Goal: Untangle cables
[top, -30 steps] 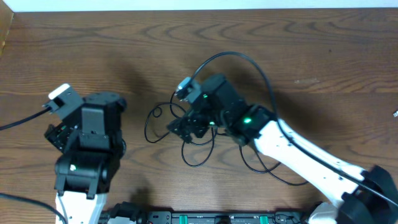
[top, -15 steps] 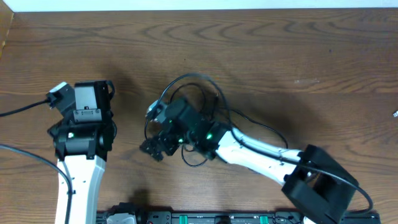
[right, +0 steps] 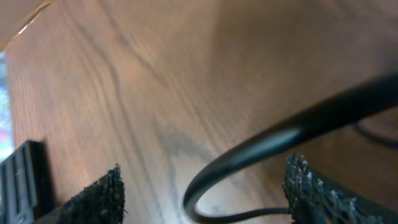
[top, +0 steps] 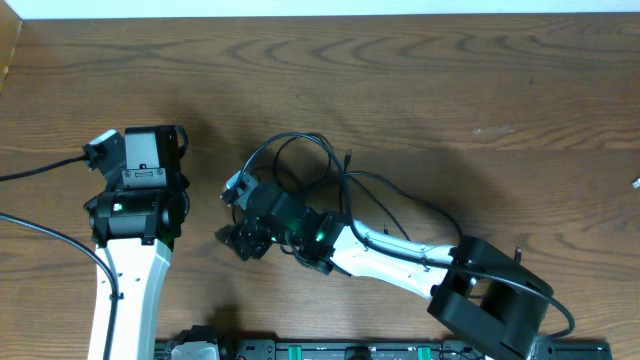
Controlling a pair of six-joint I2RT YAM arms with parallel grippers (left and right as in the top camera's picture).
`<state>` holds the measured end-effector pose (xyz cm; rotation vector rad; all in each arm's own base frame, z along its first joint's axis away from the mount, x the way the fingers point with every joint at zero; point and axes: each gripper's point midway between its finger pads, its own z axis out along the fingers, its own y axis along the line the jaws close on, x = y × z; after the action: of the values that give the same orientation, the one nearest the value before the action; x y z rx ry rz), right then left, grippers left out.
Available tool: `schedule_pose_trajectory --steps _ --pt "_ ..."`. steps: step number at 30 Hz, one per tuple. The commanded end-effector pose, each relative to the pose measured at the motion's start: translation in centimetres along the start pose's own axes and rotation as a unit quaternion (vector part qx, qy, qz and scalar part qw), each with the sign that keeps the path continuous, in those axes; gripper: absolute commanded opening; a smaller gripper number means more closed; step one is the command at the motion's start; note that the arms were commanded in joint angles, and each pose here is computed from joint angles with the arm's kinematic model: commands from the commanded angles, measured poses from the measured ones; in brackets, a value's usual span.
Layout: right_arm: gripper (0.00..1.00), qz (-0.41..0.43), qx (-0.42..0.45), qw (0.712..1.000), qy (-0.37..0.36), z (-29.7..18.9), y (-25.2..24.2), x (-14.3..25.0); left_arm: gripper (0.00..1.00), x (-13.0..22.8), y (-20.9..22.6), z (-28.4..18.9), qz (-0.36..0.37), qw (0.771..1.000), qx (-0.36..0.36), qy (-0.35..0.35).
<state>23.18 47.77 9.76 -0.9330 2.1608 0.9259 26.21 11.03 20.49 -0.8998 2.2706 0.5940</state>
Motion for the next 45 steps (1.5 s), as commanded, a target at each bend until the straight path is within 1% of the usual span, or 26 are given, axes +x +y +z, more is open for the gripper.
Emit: schedule_pose_trajectory --steps 1,2,4,5,6,8,10,11,19,22,25,27,30,34,36,39,40,41,45 --pt "0.62 0.004 0.031 0.999 -0.008 0.7 -1.3 0.3 0.92 0.0 0.1 0.1 -0.01 1.0 -0.002 0.002" --pt "0.57 0.008 0.031 0.999 -0.009 0.7 -1.3 0.3 0.92 0.0 0.1 0.1 -0.009 1.0 -0.002 0.002" --pt "0.45 0.016 0.031 0.999 -0.009 0.7 -1.3 0.3 0.92 0.1 0.1 0.1 -0.008 1.0 -0.003 0.003" --pt "0.42 0.016 0.03 0.999 -0.011 0.7 -1.2 0.2 0.93 0.1 0.1 0.1 -0.008 1.0 -0.003 0.003" --pt "0.4 0.016 0.03 0.999 -0.011 0.7 -1.2 0.2 0.92 0.1 0.1 0.1 -0.008 1.0 -0.003 0.003" --pt "0.26 0.016 0.03 0.999 -0.011 0.7 -1.2 0.2 0.92 0.1 0.1 0.1 -0.008 1.0 -0.003 0.003" --pt "0.08 0.017 0.03 0.999 -0.011 0.7 -1.2 0.2 0.92 0.1 0.1 0.1 -0.008 1.0 -0.003 0.003" --pt "0.02 0.017 0.031 0.999 -0.009 0.7 -1.3 0.3 0.93 0.1 0.1 0.1 -0.008 1.0 -0.003 0.003" --pt "0.01 0.02 0.039 0.999 -0.005 0.3 -1.9 0.2 0.93 0.1 0.1 0.1 -0.008 1.0 -0.003 0.003" --pt "0.01 0.024 0.046 0.998 -0.019 -0.9 -2.7 -1.3 0.93 0.1 0.0 0.1 -0.009 1.0 0.0 0.005" --pt "0.01 0.028 0.058 0.997 -0.048 -2.9 -3.8 -3.8 0.92 0.1 0.0 0.1 -0.008 1.0 0.0 0.005" --pt "0.01 0.004 0.071 0.995 -0.072 -4.6 -4.5 -5.7 0.92 0.2 0.0 0.1 -0.008 1.0 0.002 0.006" --pt "0.01 -0.022 0.134 0.984 -0.119 -8.3 -7.3 -9.1 0.93 0.6 -1.0 0.1 -0.01 0.999 0.029 0.02" --pt "0.01 -0.025 0.198 0.958 -0.204 -15.1 -9.9 -14.7 0.93 1.1 -1.8 0.2 -0.008 0.998 0.049 0.035" --pt "0.01 -0.023 0.205 0.948 -0.241 -18.2 -10.2 -17.1 0.93 1.6 -2.6 0.2 -0.007 0.996 0.068 0.05" --pt "0.01 -0.021 0.214 0.925 -0.313 -24.2 -10.0 -21.7 0.93 3.1 -4.8 0.0 -0.003 0.988 0.122 0.094" --pt "0.01 -0.022 0.215 0.92 -0.328 -25.4 -9.8 -22.6 0.93 3.4 -5.2 0.0 -0.002 0.986 0.133 0.104" --pt "0.01 -0.024 0.215 0.91 -0.353 -27.5 -9.4 -24.1 0.93 4.1 -6.1 0.0 0.001 0.981 0.152 0.124" --pt "0.01 -0.031 0.21 0.884 -0.417 -32.4 -7.9 -28.1 0.93 5.7 -9.1 -0.2 0.022 0.96 0.218 0.173"
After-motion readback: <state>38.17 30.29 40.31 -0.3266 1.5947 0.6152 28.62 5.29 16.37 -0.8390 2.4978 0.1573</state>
